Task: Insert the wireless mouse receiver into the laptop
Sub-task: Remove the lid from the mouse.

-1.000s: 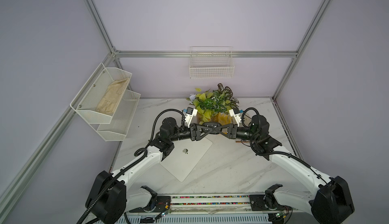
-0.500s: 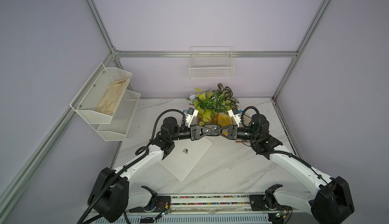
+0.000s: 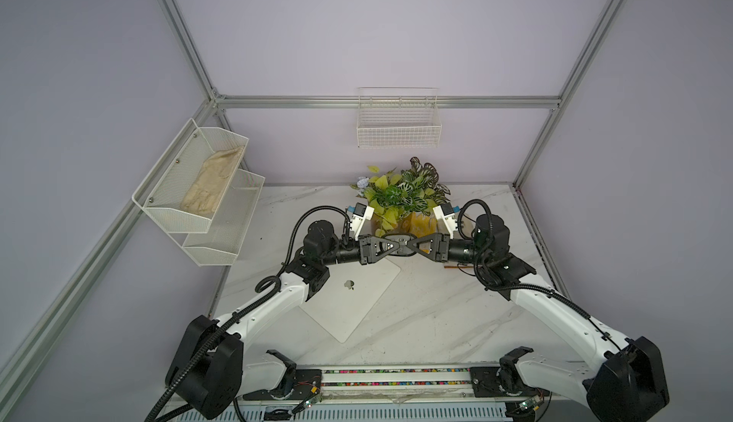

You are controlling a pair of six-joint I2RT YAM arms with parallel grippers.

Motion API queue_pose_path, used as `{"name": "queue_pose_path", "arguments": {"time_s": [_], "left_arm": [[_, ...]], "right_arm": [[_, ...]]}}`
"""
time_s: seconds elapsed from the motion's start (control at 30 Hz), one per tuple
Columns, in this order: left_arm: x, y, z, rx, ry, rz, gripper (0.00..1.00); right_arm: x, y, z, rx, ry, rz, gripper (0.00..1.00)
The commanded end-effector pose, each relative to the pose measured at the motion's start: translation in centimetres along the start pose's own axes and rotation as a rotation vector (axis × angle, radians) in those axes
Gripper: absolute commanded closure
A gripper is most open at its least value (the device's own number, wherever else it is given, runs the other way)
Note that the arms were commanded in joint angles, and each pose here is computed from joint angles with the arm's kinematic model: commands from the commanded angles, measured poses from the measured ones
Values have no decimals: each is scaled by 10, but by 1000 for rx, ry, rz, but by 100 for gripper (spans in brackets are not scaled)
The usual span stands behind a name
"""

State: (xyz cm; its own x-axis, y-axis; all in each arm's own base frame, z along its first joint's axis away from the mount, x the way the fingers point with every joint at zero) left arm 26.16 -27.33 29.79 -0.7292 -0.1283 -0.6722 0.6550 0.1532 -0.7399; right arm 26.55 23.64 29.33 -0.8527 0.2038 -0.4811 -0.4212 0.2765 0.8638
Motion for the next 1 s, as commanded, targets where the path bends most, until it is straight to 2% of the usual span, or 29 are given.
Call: {"name": "queue_pose_path", "arguments": {"time_s": [0.0, 0.13, 0.33, 0.67, 0.97], "left_arm": [[-11, -20, -2, 49, -29, 91, 91], [-12, -18, -1, 43, -29, 88, 90], [-13, -11, 2, 30, -29, 77, 91], [-16, -7, 5, 20, -32, 66, 90], [-13, 9, 6, -15, -35, 40, 89]], "right_arm": [[-12, 6, -8, 18, -50, -22, 50], [-13, 5, -10, 21, -54, -22, 50], [-14, 3, -14, 32, -62, -24, 62], [-14, 0, -13, 41, -55, -19, 76], [-17, 1, -16, 41, -63, -19, 83]]}}
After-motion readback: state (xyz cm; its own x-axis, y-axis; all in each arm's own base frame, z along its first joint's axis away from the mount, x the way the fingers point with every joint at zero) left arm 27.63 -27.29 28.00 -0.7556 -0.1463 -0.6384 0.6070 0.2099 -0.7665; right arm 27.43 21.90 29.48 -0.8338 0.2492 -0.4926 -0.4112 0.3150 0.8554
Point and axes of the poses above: each gripper's point midway between its finger pads, its own z axis out along the fingers, its own y axis along the line the jaws close on, x = y × z, the point moved 2 cm from there along -z, back along the fingers, and after that the axes turned 3 degrees about z, right-handed, at the moved point
